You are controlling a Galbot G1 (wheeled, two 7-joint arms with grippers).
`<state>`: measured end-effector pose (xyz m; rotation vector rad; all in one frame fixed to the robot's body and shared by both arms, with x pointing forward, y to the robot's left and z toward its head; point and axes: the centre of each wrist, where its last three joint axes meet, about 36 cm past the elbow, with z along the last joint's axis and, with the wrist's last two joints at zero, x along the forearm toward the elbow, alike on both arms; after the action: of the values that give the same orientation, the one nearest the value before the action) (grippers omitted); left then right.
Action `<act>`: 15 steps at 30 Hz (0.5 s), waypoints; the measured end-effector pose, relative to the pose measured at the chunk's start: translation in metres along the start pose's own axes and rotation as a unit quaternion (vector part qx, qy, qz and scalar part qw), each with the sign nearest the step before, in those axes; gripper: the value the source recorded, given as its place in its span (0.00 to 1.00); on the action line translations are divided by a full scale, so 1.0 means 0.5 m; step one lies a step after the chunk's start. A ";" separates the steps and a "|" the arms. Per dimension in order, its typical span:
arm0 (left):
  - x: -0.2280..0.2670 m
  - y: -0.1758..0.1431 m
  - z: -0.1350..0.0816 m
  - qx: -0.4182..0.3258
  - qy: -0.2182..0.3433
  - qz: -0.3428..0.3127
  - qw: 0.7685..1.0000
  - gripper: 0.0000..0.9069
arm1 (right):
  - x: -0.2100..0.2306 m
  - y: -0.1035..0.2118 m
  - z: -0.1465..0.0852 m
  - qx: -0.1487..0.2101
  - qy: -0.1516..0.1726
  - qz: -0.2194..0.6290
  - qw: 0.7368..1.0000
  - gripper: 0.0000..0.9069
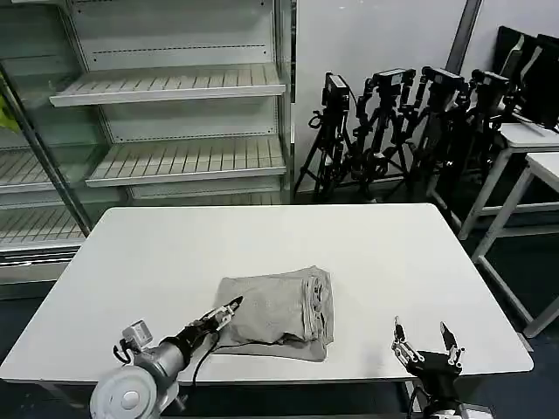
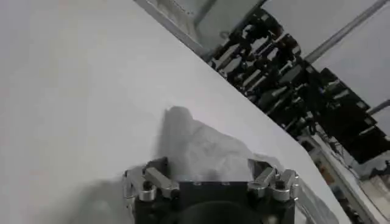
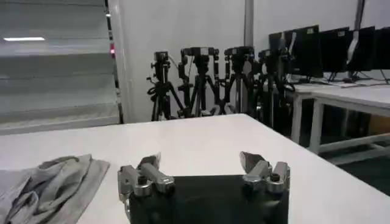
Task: Fold and organize the clothes.
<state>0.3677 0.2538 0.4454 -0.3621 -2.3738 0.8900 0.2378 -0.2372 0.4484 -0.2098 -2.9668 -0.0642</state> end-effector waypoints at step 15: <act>-0.025 -0.004 0.009 0.022 -0.003 0.012 1.000 0.06 | 0.016 0.005 -0.009 -0.004 0.000 0.005 1.000 1.00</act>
<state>0.3749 0.2446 0.4391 -0.3729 -2.3560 0.9537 0.2309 -0.2340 0.4540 -0.2247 -2.9654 -0.0761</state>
